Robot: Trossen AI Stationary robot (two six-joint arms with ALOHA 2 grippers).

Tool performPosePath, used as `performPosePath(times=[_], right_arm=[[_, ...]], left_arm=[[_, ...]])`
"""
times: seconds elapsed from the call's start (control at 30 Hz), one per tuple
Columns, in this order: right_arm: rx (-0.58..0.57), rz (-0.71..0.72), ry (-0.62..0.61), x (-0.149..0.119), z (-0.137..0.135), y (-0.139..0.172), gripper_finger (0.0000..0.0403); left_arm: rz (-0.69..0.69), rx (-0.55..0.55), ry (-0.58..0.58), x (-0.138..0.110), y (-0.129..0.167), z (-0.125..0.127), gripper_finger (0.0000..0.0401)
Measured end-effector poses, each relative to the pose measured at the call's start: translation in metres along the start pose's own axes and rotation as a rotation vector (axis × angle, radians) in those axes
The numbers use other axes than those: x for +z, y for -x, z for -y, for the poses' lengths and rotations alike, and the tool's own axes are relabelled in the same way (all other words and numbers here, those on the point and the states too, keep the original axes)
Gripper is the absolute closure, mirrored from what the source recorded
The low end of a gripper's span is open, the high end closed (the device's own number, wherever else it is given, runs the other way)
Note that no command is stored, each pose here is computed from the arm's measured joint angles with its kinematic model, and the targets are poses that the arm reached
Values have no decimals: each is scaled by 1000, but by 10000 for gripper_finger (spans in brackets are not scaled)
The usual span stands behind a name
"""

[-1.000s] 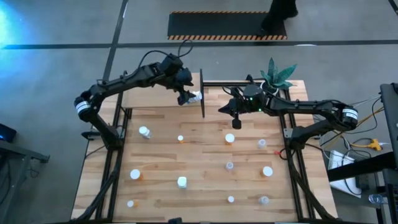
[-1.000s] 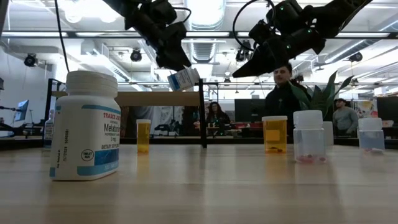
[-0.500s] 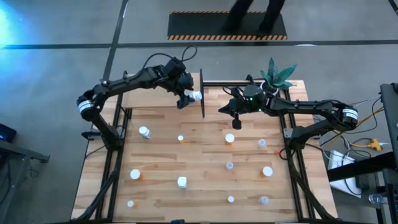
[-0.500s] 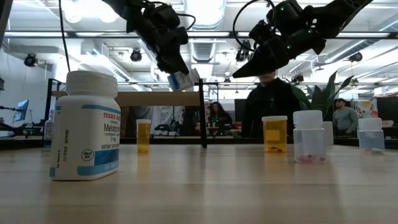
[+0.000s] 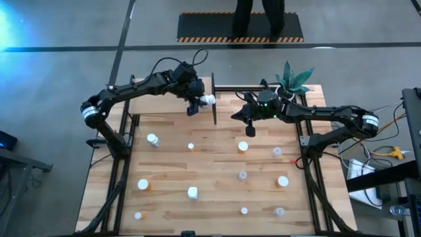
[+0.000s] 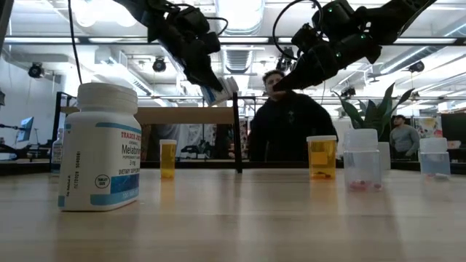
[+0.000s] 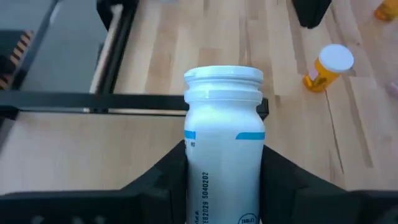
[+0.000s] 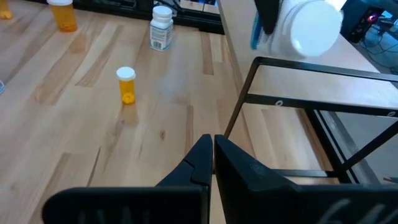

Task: Pick and place medicine bottles onto shelf by color
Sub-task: Put the top white pill bottle on the shelf

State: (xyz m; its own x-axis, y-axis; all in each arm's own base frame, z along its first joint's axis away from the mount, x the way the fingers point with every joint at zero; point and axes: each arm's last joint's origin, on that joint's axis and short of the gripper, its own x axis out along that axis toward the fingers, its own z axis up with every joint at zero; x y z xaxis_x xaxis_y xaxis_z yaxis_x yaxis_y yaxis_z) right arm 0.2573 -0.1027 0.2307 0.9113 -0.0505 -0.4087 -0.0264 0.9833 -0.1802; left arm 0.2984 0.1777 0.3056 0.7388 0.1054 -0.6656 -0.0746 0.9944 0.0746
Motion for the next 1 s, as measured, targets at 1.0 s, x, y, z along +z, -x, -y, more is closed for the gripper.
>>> performPosePath(times=[1.0], right_arm=[[-180, 217, -314, 30, 80, -35, 327]], left_arm=[[753, 221, 65, -104, 7, -18, 288]])
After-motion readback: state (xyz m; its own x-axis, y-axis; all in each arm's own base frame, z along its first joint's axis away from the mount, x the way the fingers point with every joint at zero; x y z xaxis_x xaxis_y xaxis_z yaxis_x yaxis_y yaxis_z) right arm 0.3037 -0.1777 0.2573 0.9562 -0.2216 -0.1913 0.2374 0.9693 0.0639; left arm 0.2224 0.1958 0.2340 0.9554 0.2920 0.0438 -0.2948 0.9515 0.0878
